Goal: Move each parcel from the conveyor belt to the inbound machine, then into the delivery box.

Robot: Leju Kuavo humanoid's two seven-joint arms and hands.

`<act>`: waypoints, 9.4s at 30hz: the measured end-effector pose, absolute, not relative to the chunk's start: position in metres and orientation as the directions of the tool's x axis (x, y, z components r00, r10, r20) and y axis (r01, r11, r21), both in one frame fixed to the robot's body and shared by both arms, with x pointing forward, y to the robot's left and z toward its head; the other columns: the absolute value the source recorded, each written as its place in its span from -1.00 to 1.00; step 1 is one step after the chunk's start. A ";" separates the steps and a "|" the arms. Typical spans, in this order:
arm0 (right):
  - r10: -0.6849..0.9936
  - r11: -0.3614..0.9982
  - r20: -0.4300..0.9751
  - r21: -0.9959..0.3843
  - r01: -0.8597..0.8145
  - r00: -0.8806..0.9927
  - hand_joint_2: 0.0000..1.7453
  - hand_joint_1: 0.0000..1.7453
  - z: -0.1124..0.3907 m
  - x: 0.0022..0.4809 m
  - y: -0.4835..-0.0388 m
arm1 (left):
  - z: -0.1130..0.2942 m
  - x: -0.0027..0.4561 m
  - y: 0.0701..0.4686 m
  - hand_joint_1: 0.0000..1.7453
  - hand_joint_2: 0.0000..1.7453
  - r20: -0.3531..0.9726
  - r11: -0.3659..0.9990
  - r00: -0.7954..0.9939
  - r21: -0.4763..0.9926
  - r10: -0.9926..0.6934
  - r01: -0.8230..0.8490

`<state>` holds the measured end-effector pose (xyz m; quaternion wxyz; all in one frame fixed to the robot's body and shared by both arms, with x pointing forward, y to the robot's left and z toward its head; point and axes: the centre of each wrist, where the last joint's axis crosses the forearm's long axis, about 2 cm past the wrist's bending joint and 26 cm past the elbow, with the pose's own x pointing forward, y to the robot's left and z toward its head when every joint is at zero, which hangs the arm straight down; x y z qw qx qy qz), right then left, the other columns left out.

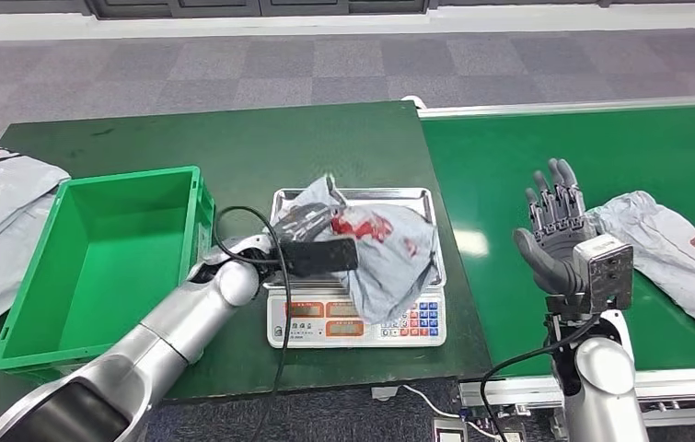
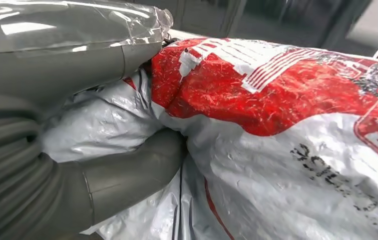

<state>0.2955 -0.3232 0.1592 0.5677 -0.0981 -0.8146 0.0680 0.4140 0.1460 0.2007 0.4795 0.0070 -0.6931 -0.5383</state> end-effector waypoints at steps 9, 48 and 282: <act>0.227 0.974 0.914 -0.214 0.075 -0.336 1.00 -1.00 0.157 0.291 -0.327 | 0.274 0.416 0.199 1.00 1.00 0.464 0.605 -0.569 0.793 -0.679 -0.075; 0.229 0.972 0.926 -0.200 0.124 -0.300 1.00 -1.00 0.155 0.292 -0.325 | 0.179 0.422 0.345 0.50 1.00 0.017 -0.103 0.337 0.937 -0.941 -0.333; 0.921 0.387 0.227 -0.440 -0.810 0.317 1.00 1.00 0.083 0.350 -0.476 | 0.153 0.336 0.172 -1.00 1.00 0.936 0.991 -0.347 -0.014 0.060 0.134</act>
